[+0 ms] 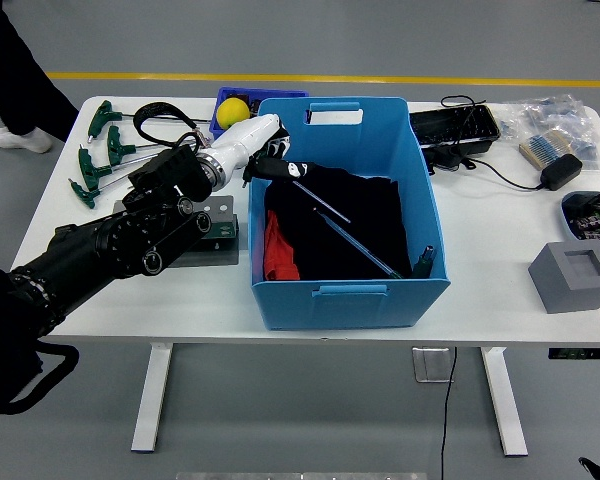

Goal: Lift tool from toolbox,place it in box,lift tool from toolbox,place it in box

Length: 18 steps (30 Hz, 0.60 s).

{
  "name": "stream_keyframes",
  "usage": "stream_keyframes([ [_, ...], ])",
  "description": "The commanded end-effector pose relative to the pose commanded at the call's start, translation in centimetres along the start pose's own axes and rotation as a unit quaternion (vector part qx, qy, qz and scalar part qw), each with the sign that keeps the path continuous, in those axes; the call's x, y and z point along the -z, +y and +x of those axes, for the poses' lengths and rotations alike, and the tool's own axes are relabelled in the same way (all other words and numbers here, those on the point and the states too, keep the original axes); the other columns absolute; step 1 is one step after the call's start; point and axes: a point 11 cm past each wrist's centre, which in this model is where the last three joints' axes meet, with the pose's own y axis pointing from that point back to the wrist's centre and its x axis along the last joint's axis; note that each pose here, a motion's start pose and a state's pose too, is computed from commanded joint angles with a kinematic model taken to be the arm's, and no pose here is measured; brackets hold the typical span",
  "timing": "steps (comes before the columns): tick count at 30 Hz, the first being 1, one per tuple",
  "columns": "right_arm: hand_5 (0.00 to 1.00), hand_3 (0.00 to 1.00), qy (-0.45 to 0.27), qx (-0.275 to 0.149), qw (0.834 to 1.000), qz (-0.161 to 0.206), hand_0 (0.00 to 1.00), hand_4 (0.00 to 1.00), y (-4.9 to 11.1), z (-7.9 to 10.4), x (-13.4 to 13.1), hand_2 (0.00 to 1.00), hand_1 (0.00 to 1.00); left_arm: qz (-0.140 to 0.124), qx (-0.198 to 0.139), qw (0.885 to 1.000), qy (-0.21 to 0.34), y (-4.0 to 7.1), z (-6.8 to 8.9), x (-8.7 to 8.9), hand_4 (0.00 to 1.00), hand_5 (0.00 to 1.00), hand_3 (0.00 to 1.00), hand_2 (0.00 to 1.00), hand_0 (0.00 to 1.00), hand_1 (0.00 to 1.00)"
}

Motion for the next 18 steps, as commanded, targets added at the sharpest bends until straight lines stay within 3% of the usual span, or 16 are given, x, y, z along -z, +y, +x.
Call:
stream_keyframes([
  [1, 0.681, 0.561, 0.0, 0.0, 1.0, 0.001, 0.65, 0.791, 0.0, 0.0, 0.1, 0.705, 0.636, 0.001, -0.001, 1.0, 0.008, 0.0, 0.0, 0.1, 0.875, 0.572, 0.571, 0.493, 0.28, 0.36],
  [2, 0.68, 0.561, -0.001, 0.0, 1.0, 0.002, 0.65, 0.79, 0.0, 0.0, 0.1, 0.705, 0.635, 0.003, -0.004, 1.0, 0.015, 0.0, 0.0, 0.2, 0.906, 0.617, 0.615, 0.591, 0.323, 0.433],
  [7, 0.68, 0.561, 0.001, -0.001, 1.0, 0.004, 0.65, 0.79, 0.0, 0.1, 0.4, 0.705, 0.635, -0.002, -0.008, 1.0, 0.03, -0.1, 0.3, -0.2, 0.906, 0.617, 0.615, 0.591, 0.323, 0.433],
  [18, 0.678, 0.561, -0.001, -0.004, 1.0, 0.007, 0.65, 0.791, 0.0, 0.4, 0.7, 0.703, 0.631, -0.052, -0.009, 0.998, 0.046, -0.2, 0.4, -3.0, 0.906, 0.623, 0.623, 0.611, 0.342, 0.458],
])
